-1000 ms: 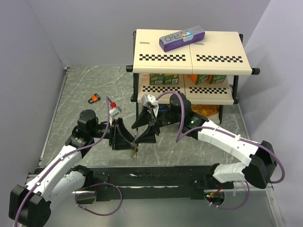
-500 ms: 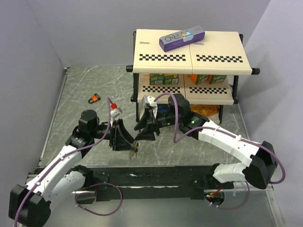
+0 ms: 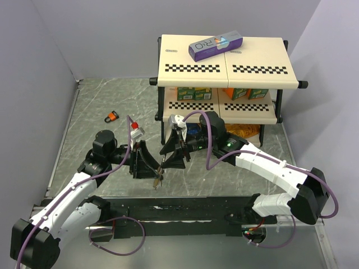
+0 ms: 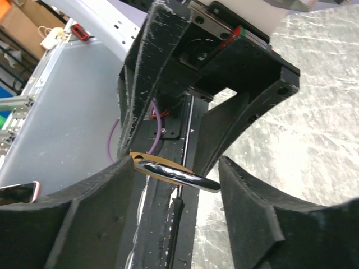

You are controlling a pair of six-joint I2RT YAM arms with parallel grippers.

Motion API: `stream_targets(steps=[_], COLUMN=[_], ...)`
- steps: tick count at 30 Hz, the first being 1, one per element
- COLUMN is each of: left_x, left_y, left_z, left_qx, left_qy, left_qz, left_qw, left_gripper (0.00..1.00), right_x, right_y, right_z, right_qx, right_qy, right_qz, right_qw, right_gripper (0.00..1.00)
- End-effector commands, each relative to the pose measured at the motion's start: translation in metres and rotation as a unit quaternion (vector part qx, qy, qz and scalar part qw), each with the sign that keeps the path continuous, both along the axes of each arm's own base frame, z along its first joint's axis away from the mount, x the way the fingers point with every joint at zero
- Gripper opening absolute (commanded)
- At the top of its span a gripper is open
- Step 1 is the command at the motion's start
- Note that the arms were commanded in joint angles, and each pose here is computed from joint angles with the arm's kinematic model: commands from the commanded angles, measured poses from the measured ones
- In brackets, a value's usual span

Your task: Unlock with the key

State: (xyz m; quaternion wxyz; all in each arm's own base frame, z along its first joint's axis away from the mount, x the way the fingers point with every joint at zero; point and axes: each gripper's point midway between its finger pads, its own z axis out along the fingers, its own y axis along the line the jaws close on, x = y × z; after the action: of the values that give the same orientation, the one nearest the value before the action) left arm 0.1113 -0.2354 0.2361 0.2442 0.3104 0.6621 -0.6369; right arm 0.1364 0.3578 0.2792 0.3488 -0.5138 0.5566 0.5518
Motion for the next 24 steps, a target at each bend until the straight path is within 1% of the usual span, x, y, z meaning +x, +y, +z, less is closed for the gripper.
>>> stream_targets(steps=[1, 3, 7, 11, 13, 17, 18, 19, 21, 22, 24], left_x=[0.004, 0.005, 0.006, 0.009, 0.010, 0.016, 0.020, 0.022, 0.031, 0.032, 0.038], left_y=[-0.001, -0.002, -0.002, -0.002, -0.002, -0.002, -0.002, -0.002, -0.002, -0.001, 0.000], left_z=[0.020, 0.019, 0.019, 0.017, 0.017, 0.014, 0.012, 0.011, 0.011, 0.006, 0.004], left_qx=[-0.020, -0.020, -0.018, -0.013, -0.011, -0.002, 0.005, 0.009, 0.016, 0.026, 0.034], left_qy=[-0.052, -0.053, -0.054, -0.052, -0.055, -0.060, -0.057, -0.058, -0.070, -0.058, -0.062], left_qz=[-0.001, 0.000, 0.003, 0.011, 0.014, 0.030, 0.042, 0.049, 0.071, 0.077, 0.093], left_qw=[0.998, 0.998, 0.998, 0.998, 0.998, 0.998, 0.997, 0.997, 0.995, 0.995, 0.993], left_gripper=[0.01, 0.01, 0.01, 0.01, 0.01, 0.01, 0.01, 0.01, 0.01, 0.01, 0.01], right_x=[-0.003, 0.000, 0.003, 0.008, 0.010, 0.019, 0.021, 0.022, 0.026, 0.027, 0.034], right_y=[-0.003, -0.003, -0.002, -0.001, -0.001, -0.001, 0.000, 0.000, 0.001, 0.002, 0.004], right_z=[0.015, 0.015, 0.014, 0.015, 0.015, 0.014, 0.013, 0.014, 0.011, 0.011, 0.008], right_qx=[0.023, 0.025, 0.025, 0.026, 0.025, 0.023, 0.022, 0.020, 0.017, 0.016, 0.010], right_qy=[-0.023, -0.024, -0.022, -0.021, -0.019, -0.015, -0.015, -0.012, -0.007, 0.002, 0.010], right_qz=[0.001, -0.006, -0.019, -0.035, -0.043, -0.069, -0.077, -0.081, -0.090, -0.093, -0.110], right_qw=[0.999, 0.999, 0.999, 0.999, 0.999, 0.997, 0.997, 0.996, 0.996, 0.996, 0.994], right_gripper=[0.64, 0.61, 0.52, 0.49, 0.45, 0.33, 0.25, 0.22, 0.20, 0.19, 0.14])
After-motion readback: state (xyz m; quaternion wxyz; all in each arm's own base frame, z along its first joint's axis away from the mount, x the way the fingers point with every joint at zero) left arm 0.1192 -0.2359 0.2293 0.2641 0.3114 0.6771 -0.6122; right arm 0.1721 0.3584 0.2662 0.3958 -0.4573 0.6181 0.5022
